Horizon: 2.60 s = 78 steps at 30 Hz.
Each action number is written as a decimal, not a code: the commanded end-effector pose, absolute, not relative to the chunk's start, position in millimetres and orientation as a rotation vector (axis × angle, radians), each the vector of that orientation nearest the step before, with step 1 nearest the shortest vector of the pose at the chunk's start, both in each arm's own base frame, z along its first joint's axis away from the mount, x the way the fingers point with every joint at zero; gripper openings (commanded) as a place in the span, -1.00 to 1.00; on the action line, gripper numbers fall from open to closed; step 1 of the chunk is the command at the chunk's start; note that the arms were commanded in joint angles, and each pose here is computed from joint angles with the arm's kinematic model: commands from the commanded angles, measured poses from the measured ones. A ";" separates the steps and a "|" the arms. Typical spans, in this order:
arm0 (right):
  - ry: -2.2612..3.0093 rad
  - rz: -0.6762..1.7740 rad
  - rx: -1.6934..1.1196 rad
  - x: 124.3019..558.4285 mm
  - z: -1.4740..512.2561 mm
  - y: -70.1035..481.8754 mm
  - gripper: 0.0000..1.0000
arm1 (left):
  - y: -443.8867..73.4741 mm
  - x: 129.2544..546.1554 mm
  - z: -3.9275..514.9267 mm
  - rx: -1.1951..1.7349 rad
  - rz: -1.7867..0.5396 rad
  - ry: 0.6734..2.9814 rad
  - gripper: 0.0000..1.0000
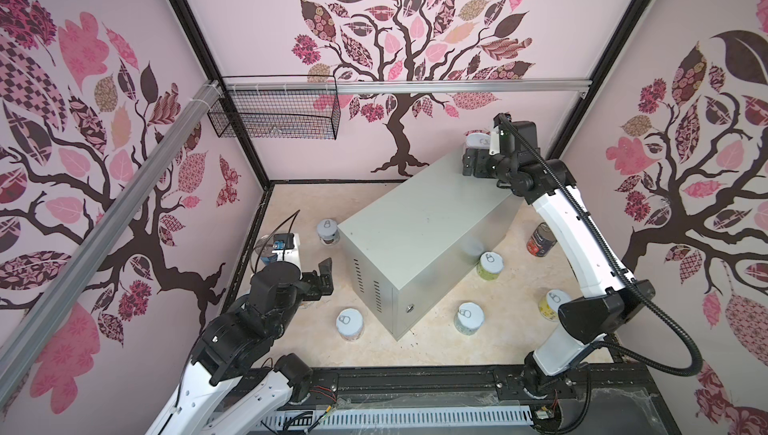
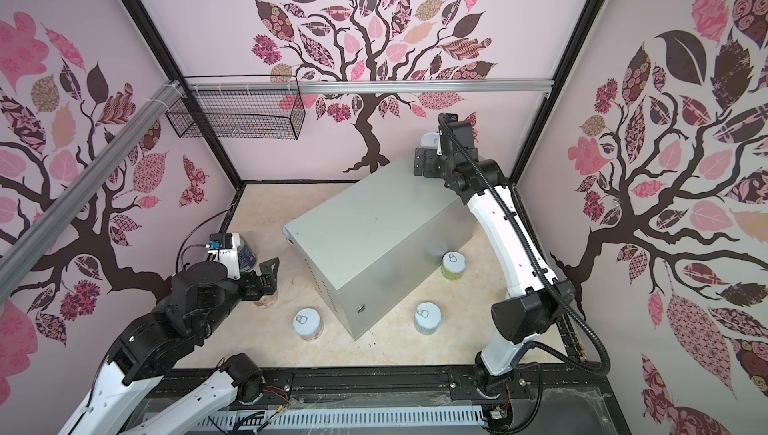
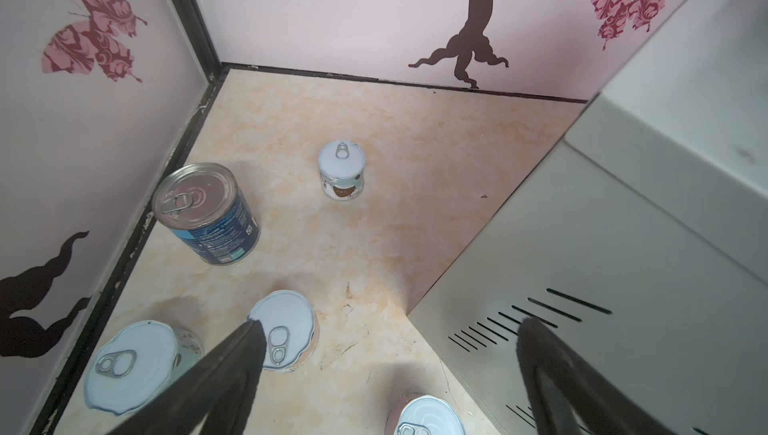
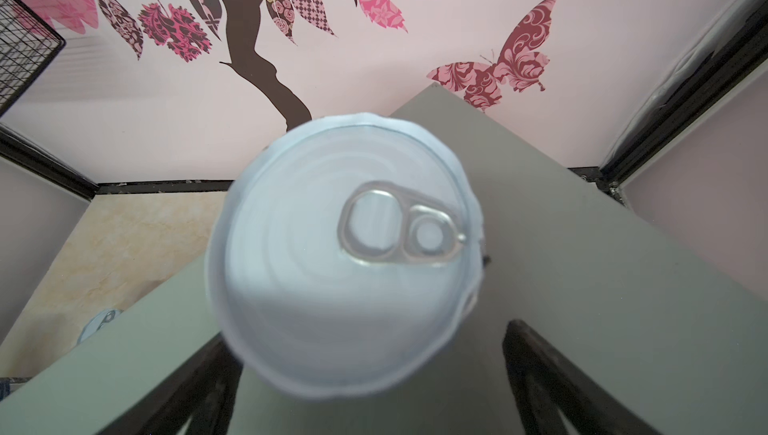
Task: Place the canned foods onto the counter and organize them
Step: 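Open the right gripper and withdraw it from the can, then lower the left gripper toward the pink can while the right gripper lowers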
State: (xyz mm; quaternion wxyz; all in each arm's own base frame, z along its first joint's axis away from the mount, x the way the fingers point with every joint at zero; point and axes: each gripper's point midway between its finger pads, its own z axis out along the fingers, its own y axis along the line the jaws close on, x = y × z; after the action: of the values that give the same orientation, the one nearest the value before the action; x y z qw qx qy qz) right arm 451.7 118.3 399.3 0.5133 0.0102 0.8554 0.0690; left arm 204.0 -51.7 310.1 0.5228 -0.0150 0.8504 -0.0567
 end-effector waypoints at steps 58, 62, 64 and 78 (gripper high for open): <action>1.858 0.597 0.330 252.0 298.2 72.7 1.00 | -96.4 191.5 104.4 -0.531 -0.467 2.550 0.96; 1.863 0.595 0.323 255.5 293.0 74.5 1.00 | -94.1 190.7 88.3 -0.526 -0.419 2.585 0.96; 1.858 0.595 0.320 256.2 292.6 74.7 1.00 | -94.5 189.2 80.0 -0.532 -0.414 2.600 0.96; 1.874 0.606 0.298 263.3 280.0 81.1 1.00 | -105.3 186.9 53.8 -0.565 -0.442 2.643 0.96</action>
State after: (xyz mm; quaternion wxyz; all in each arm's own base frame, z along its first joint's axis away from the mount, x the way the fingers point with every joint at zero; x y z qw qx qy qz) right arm 262.9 78.0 272.5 0.5338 0.1336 0.7978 0.2465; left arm 186.6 -101.4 58.4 0.1995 -0.2019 0.9470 -0.1504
